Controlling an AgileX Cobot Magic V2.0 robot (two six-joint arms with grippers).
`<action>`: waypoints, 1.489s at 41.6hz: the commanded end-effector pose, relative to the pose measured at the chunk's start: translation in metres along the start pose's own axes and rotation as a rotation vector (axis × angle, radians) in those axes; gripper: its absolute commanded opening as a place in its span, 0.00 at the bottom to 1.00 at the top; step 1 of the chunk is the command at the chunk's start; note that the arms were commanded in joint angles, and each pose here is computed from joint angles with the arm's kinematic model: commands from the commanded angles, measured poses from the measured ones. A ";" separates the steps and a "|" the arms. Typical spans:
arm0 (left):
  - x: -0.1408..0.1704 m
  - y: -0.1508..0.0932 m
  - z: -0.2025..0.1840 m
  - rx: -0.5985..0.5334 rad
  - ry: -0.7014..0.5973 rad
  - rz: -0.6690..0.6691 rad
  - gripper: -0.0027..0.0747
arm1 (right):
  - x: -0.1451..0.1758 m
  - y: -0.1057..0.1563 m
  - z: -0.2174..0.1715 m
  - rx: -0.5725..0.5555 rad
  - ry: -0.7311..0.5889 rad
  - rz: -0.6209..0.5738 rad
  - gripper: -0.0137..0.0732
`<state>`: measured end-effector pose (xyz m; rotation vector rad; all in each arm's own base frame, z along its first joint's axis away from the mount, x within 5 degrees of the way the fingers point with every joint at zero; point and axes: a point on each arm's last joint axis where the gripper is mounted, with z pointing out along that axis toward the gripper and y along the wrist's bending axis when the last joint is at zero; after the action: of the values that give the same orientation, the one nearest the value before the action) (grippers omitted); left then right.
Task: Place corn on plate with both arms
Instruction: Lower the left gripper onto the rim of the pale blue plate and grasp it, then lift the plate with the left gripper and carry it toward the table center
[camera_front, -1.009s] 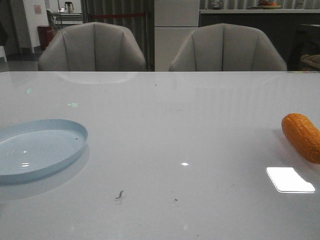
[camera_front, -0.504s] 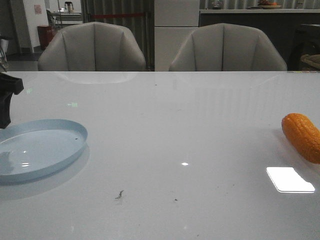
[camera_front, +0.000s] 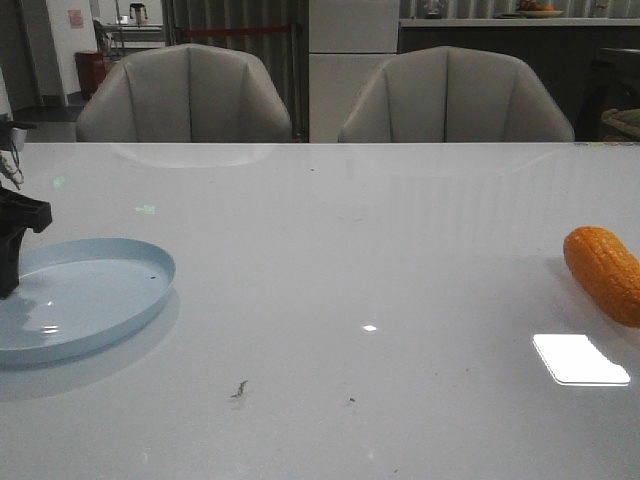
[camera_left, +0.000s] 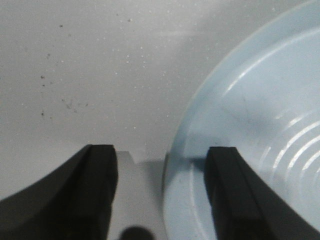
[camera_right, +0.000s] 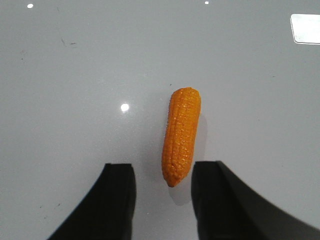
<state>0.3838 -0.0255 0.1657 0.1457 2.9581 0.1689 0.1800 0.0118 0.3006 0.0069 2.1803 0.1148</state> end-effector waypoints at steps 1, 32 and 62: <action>-0.009 0.004 -0.021 -0.001 -0.087 -0.018 0.38 | -0.018 0.001 -0.007 -0.003 -0.112 -0.002 0.61; -0.009 -0.008 -0.015 0.115 -0.061 0.005 0.17 | -0.018 0.001 -0.007 -0.003 -0.113 -0.002 0.61; -0.052 -0.060 -0.147 0.577 -0.344 -0.014 0.17 | -0.018 0.001 -0.007 -0.003 -0.114 -0.002 0.61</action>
<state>0.4116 -0.0881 0.2602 0.1673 2.7234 -0.5361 0.1800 0.0118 0.3006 0.0069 2.1803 0.1148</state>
